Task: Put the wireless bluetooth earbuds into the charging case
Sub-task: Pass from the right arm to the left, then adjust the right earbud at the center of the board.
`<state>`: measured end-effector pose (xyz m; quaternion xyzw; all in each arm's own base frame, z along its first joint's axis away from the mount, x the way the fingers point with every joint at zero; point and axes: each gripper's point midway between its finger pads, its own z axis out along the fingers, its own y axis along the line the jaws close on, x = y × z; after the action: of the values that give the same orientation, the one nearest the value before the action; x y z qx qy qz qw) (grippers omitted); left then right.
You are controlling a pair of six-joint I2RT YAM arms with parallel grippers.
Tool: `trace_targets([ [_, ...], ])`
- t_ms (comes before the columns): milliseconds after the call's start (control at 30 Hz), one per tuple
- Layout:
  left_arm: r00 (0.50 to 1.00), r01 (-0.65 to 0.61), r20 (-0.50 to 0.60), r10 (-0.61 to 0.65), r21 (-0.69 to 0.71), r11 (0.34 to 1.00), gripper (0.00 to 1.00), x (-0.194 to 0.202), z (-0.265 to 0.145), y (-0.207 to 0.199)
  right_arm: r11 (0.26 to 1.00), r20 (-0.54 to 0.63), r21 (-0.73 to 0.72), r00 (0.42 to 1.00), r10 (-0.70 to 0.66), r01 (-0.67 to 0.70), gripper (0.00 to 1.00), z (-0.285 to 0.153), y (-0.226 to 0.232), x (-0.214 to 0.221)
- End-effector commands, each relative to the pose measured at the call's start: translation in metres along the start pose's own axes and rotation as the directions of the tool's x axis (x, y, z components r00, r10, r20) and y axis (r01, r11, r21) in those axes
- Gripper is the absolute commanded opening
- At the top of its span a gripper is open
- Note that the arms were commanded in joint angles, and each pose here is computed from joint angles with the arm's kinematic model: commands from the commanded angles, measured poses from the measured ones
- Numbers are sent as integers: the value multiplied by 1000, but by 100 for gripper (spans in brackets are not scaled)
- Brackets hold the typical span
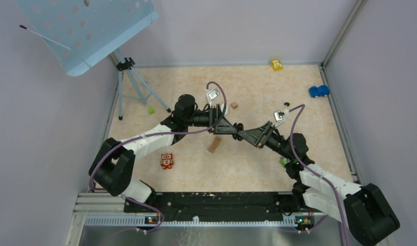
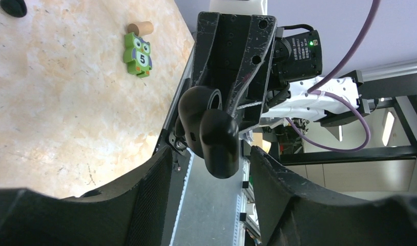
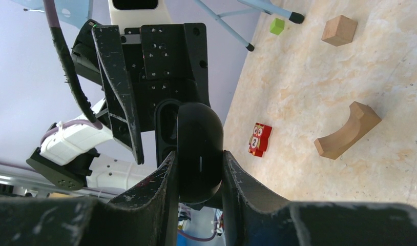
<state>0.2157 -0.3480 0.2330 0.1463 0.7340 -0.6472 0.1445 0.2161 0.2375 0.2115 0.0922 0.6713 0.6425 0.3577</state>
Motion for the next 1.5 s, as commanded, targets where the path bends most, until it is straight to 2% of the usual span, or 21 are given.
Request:
trace_targets([
  [0,999,-47,7,47,55,997,59,-2,3,-13,996,41,-77,998,-49,52,0,3,25,-14],
  [233,999,-43,17,42,52,998,48,-4,4,-12,996,38,-77,998,-46,49,0,2,25,-13],
  [367,999,-40,20,39,48,998,37,-3,3,-11,996,37,-76,998,-45,48,0,2,25,-12],
  [500,999,-34,18,33,45,998,33,-2,4,-10,996,36,-76,998,-45,48,0,2,25,-12],
  [600,999,-32,21,32,42,999,26,-3,4,-9,996,35,-74,998,-45,48,0,2,24,-12],
  [700,999,-31,23,30,41,999,19,-3,4,-9,997,34,-65,998,-43,45,6,1,22,-11],
  [800,999,-27,21,26,38,999,12,-4,4,-8,997,35,-56,998,-46,48,7,1,20,-12],
  [833,999,-26,19,26,39,999,8,-3,5,-8,997,35,-54,998,-44,46,11,1,20,-11],
  [867,999,-29,18,28,41,999,3,-4,5,-9,998,36,-47,999,-41,43,21,1,18,-11],
  [900,1000,-24,11,23,42,999,0,-3,5,-8,998,37,-41,999,-40,41,43,1,17,-11],
  [933,1000,-23,6,22,46,999,0,-3,5,-8,999,36,-30,999,-39,40,56,0,15,-11],
  [967,1000,-18,1,18,46,999,0,-3,6,-8,999,36,-16,999,-40,40,62,1,14,-11],
  [1033,1000,-13,-7,13,44,999,0,-3,6,-6,998,34,26,998,-58,57,68,0,10,-13],
  [1133,1000,-6,-16,6,21,1000,0,-4,0,1,980,41,150,989,-139,132,70,-6,2,-21],
  [1200,1000,-8,-16,8,-2,1000,0,-6,-9,8,942,70,288,977,-201,173,70,-18,-3,-36],
  [1233,1000,-9,-15,8,-20,1000,0,-7,-13,12,898,84,407,972,-219,168,70,-31,-20,-41],
  [1267,1000,-17,-19,17,-26,1000,0,-7,-19,14,839,107,523,965,-241,151,71,-47,-32,-50],
  [1333,998,-44,-38,43,-32,999,0,-8,-27,16,665,114,738,950,-291,115,73,-86,-63,-63],
  [1367,997,-54,-57,52,-36,998,0,-7,-30,18,580,65,804,949,-308,133,73,-103,-76,-62],
  [1467,992,-71,-107,64,-56,996,0,-4,-34,22,409,-41,893,939,-342,188,70,-121,-88,-73],
])
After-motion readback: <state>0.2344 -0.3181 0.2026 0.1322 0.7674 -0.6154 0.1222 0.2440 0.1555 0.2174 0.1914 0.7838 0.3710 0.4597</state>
